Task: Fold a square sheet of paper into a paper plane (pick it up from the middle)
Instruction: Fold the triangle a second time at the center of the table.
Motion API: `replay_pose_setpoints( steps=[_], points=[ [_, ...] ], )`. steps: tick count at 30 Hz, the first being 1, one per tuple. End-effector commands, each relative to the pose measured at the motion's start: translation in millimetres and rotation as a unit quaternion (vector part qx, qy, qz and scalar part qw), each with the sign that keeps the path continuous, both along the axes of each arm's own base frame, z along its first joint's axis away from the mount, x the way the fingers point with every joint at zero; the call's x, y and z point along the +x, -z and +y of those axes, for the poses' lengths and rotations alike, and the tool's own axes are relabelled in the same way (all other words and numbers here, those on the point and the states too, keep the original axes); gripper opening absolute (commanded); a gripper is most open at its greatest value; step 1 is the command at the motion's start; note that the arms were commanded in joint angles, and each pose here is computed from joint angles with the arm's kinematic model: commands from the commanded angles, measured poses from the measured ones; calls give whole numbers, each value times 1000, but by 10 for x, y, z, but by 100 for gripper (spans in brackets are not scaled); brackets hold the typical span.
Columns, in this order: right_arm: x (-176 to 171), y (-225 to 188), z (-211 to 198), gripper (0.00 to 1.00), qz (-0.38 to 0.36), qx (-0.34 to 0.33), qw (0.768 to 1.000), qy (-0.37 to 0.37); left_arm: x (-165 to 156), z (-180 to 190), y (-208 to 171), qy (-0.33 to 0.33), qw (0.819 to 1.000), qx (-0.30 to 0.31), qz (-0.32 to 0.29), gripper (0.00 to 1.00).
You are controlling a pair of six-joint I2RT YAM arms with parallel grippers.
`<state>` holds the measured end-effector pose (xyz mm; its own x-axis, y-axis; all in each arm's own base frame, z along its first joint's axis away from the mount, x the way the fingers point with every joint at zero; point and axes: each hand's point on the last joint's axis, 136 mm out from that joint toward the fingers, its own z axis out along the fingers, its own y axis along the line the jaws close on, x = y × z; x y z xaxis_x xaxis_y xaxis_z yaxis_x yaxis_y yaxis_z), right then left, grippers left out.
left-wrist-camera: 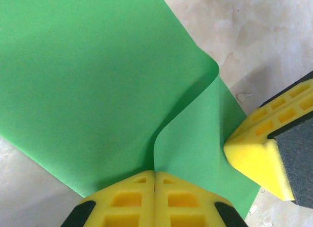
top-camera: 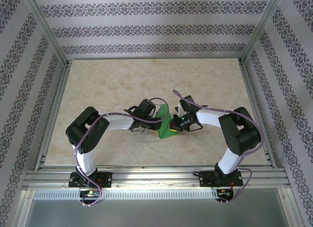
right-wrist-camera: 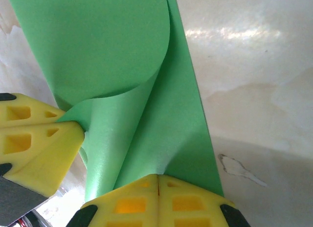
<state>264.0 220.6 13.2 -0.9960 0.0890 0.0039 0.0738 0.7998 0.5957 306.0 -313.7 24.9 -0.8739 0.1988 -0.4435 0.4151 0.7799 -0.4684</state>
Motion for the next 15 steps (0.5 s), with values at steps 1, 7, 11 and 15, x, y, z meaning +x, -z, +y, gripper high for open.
replay_pose_setpoints(
  steps=[1,7,11,15],
  points=[
    [-162,255,-182,0,35,-57,998,2,35,84,-64,-4,1000,8,-18,0],
    [-164,247,-170,0,37,-55,998,1,17,117,6,-5,1000,17,-8,0],
    [-168,244,-188,0,36,-58,998,2,7,134,-5,-11,1000,13,-11,0],
    [-177,245,-189,0,38,-57,998,2,0,146,-12,-13,1000,16,-8,0]
  ],
)
